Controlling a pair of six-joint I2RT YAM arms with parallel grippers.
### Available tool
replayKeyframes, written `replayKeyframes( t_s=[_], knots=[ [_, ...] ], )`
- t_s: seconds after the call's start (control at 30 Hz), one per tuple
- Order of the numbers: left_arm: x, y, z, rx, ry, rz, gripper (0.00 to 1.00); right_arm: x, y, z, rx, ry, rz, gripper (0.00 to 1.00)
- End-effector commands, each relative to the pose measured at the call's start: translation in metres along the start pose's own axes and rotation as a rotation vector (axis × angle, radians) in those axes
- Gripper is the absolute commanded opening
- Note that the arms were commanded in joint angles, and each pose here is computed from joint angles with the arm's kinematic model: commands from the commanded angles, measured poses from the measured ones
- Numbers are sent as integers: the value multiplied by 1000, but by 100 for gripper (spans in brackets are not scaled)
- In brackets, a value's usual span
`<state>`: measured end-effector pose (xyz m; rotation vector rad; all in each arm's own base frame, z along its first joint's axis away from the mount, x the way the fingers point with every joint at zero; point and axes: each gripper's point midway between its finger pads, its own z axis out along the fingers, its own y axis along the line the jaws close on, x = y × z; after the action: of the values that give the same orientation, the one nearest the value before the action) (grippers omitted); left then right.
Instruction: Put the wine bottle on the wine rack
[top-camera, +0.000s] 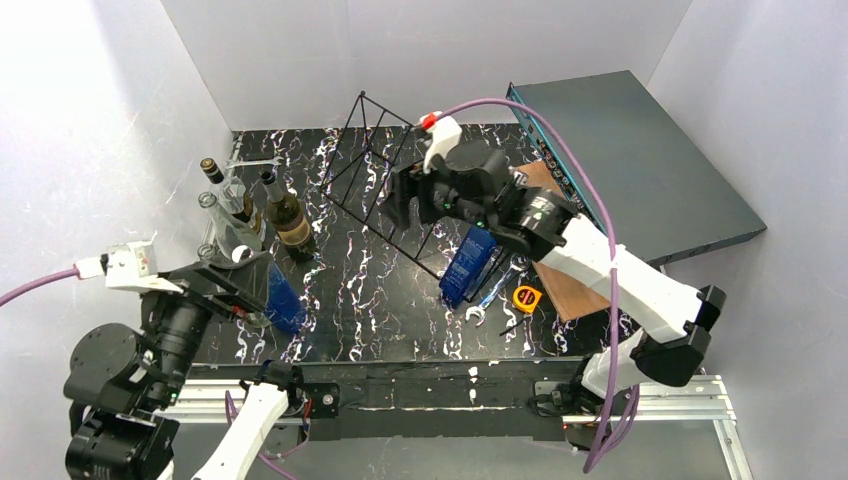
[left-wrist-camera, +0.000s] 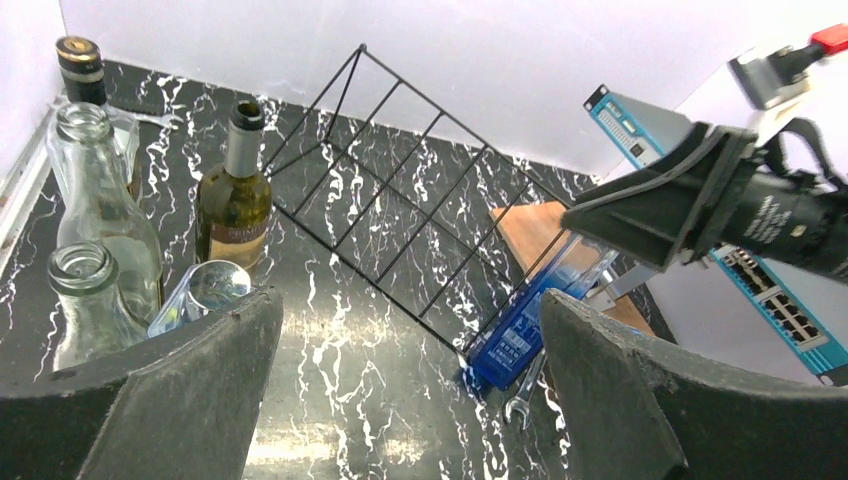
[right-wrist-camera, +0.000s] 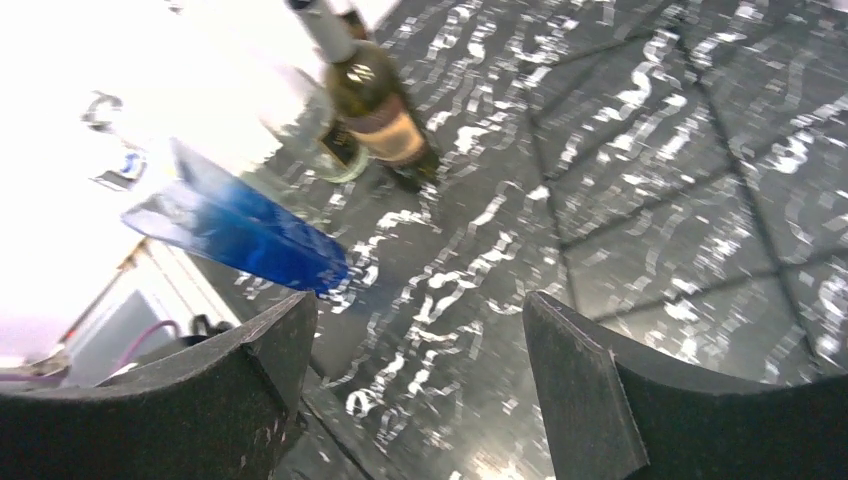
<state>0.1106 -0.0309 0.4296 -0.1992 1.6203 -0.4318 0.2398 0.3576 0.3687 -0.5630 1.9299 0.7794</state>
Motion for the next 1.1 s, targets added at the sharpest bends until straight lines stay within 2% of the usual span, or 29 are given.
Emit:
replayKeyframes(
  t_s=[0.0,0.37,0.5,0.77,0.93,1.07],
  knots=[
    [-15,1,-16,-7,-50,-3,99,-27,70,22,-173,-149,53,85],
    [-48,5,-61,-13,-206,-32,99,-12,184,62,-341,-195,18,96],
    [-51,9,-73,-17,-243,-36,99,-6,205,76,-338,-205,-20,98],
    [-50,11,-80,-10,-243,-36,99,9,229,107,-336,-201,-72,98],
    [-51,15,-83,-20,-249,-30,99,13,243,119,-337,-207,-107,94],
    [-49,17,-84,-23,-246,-24,99,20,251,128,-336,-206,-127,85]
  ],
)
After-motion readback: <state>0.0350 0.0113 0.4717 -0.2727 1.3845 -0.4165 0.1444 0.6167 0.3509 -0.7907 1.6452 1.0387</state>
